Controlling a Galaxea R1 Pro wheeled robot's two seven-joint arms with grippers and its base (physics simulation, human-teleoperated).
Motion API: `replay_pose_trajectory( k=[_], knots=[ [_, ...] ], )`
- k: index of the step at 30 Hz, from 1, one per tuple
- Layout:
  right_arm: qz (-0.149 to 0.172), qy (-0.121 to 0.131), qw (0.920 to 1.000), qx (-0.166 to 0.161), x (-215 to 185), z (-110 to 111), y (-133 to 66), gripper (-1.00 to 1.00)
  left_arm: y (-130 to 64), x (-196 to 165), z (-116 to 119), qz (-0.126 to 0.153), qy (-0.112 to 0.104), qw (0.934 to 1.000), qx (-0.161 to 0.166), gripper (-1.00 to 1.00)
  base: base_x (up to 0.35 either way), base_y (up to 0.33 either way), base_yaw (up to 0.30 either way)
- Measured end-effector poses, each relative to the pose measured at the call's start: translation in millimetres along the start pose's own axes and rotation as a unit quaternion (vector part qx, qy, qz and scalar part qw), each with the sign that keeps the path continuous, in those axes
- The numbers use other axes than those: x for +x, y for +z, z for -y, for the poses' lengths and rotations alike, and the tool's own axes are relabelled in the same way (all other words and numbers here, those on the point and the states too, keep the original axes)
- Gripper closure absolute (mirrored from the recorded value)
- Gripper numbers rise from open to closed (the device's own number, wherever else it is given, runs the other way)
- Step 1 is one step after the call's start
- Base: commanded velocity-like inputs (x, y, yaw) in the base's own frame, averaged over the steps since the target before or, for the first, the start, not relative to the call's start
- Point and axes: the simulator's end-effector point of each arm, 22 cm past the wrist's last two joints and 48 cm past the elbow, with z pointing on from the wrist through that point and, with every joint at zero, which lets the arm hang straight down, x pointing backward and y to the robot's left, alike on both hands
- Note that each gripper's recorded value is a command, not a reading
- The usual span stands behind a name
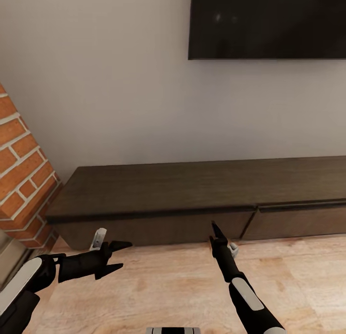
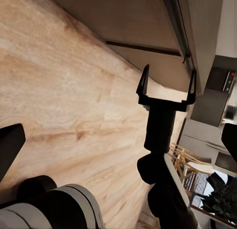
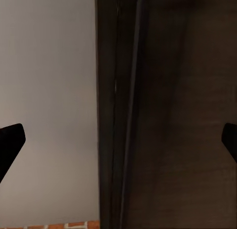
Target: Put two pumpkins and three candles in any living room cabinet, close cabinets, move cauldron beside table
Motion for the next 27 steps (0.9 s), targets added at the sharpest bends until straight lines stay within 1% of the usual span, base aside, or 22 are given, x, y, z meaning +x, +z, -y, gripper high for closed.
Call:
replay_pose_trajectory(
  k=[4,8,17,24,27],
  knots=[
    [0.000,0.000,1.0000,0.000,-0.4,0.3,0.0,-1.00,1.5,1.0,0.6,-0.001,-0.001,1.0000,0.002,-1.00,0.090,0.000,0.000],
    [0.000,0.000,1.0000,0.000,-0.4,0.0,-0.1,-1.00,2.2,2.0,0.5,-0.002,-0.002,1.0000,0.001,-1.00,0.210,0.000,0.000],
    [0.000,-0.001,1.0000,0.000,-0.7,-0.2,0.0,-1.00,3.8,4.2,-0.1,-0.005,-0.001,1.0000,0.001,-1.00,0.131,0.000,0.000],
    [0.000,0.000,1.0000,0.001,-0.6,0.7,-0.1,-1.00,3.6,3.8,0.3,-0.005,-0.001,1.0000,0.001,-1.00,0.026,0.000,0.000],
    [0.000,0.000,1.0000,0.007,-0.7,8.3,-0.7,-1.00,6.5,4.0,-4.9,-0.008,-0.005,1.0000,-0.002,-1.00,0.002,0.000,0.000]
  ],
)
